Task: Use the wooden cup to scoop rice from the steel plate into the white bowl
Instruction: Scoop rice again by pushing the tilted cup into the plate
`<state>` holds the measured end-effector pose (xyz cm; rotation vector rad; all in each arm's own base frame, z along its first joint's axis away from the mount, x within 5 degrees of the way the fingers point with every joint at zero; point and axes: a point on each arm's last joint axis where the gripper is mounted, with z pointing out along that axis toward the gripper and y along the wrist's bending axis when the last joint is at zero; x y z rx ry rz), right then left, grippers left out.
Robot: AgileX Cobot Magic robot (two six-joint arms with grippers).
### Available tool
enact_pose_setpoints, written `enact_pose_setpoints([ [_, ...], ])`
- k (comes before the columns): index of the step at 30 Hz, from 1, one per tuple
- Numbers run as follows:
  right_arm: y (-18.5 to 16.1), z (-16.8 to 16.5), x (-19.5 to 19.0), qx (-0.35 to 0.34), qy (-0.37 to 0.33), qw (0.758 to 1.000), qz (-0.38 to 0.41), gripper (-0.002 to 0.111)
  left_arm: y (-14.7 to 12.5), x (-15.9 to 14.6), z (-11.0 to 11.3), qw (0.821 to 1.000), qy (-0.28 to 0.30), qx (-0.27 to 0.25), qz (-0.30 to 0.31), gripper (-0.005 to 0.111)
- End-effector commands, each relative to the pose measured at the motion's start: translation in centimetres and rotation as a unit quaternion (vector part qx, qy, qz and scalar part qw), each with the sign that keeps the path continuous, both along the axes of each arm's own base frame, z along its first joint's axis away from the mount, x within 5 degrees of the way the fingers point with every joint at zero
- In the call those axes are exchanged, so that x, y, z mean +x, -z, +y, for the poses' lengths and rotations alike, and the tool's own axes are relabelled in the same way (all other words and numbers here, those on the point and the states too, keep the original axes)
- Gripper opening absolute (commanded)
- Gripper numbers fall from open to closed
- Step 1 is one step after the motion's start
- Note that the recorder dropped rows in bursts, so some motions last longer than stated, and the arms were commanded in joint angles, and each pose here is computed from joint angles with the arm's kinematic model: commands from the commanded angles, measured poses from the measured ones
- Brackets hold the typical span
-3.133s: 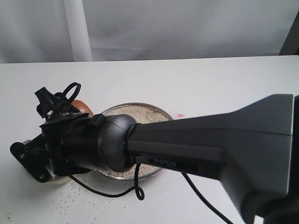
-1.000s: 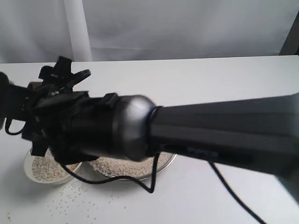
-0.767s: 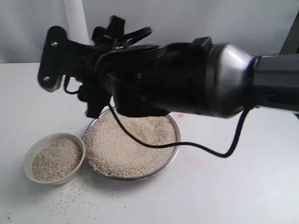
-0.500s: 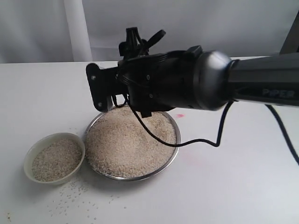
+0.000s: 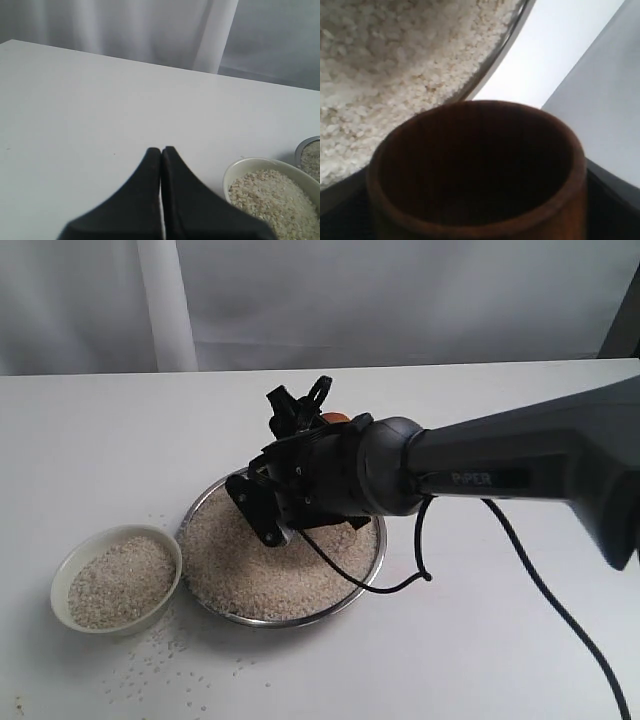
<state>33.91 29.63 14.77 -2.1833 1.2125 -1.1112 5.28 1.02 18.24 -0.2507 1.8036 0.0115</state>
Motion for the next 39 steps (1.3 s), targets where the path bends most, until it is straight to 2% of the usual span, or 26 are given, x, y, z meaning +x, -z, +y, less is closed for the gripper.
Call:
enact_pose_setpoints([
  [1,0.7,-0.3,0.3,-0.023,-0.008,1.000,-0.003,0.000,-0.1,0.0,-0.1,1.000,0.004,-0.003,-0.004,0.000],
  [17,3.6,-0.1,0.3,-0.055,-0.021,0.998,0.018,0.000,-0.1,0.0,-0.1,1.000,0.004,-0.003,-0.004,0.000],
  [23,3.8,0.5,0.2,-0.031,-0.036,0.998,0.033,0.000,-0.1,0.0,-0.1,1.000,0.004,-0.003,-0.004,0.000],
  [39,4.2,2.4,-1.8,-0.023,-0.069,0.995,0.064,0.000,-0.1,0.0,-0.1,1.000,0.004,-0.003,-0.004,0.000],
])
